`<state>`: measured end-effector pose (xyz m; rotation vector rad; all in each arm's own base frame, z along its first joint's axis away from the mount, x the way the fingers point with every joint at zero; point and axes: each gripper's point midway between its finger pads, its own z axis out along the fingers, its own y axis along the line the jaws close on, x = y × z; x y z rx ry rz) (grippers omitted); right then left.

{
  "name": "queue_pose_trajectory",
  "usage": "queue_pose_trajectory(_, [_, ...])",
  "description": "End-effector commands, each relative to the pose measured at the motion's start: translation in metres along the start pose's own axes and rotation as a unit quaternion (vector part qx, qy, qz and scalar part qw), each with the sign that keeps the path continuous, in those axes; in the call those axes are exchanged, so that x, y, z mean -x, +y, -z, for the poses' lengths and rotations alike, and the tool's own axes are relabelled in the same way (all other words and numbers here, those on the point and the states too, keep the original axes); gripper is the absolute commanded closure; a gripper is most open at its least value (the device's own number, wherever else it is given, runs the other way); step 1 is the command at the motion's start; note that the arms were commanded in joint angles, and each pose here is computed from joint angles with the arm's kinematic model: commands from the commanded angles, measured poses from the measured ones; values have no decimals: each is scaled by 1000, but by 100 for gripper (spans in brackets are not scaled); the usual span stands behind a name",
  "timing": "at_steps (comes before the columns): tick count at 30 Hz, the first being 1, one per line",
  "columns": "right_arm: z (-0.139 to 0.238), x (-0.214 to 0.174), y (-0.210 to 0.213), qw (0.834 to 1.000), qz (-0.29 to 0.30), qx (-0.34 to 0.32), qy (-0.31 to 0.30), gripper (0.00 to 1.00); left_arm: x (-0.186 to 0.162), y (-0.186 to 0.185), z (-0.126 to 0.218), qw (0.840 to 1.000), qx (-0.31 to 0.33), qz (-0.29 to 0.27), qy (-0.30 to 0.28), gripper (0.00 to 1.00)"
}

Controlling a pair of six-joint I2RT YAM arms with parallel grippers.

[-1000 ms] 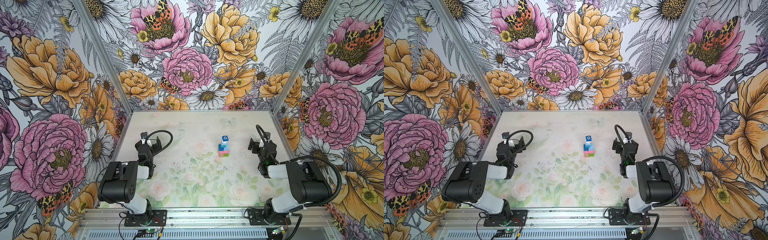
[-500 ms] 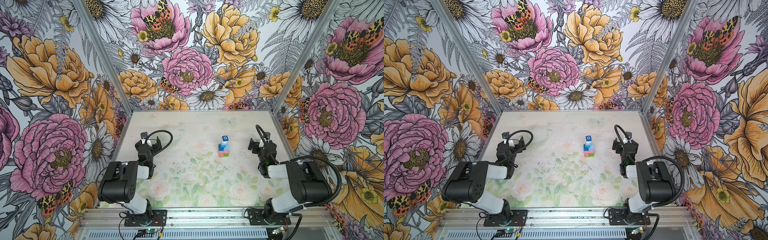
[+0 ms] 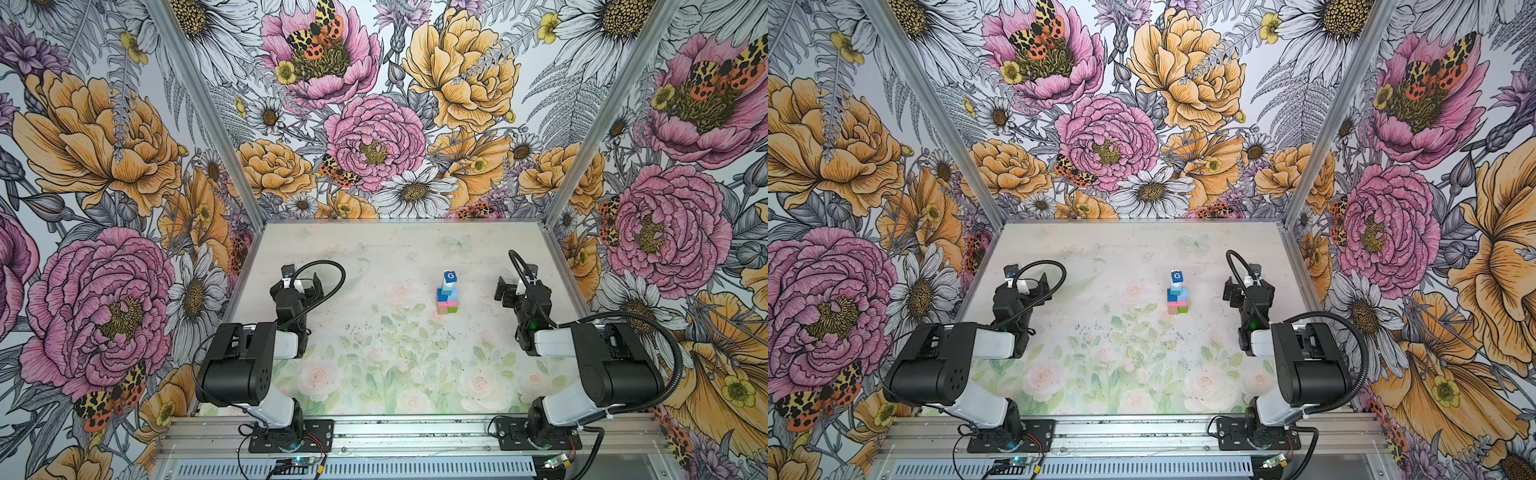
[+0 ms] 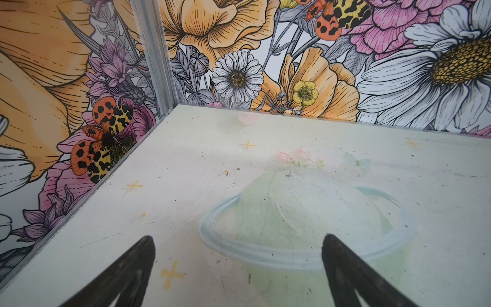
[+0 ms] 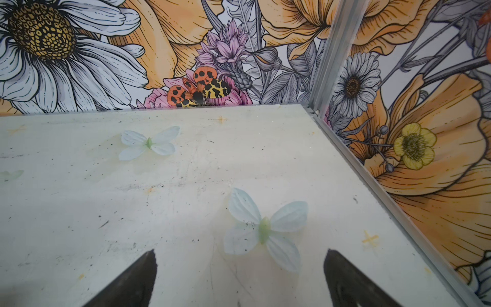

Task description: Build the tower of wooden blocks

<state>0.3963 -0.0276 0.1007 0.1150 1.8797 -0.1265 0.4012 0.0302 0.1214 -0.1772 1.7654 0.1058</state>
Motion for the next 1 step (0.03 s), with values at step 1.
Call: queue_pose_trajectory(1, [-2, 12, 4, 1000, 4, 9, -15, 0, 9, -3, 0, 1000, -9, 7, -14, 1])
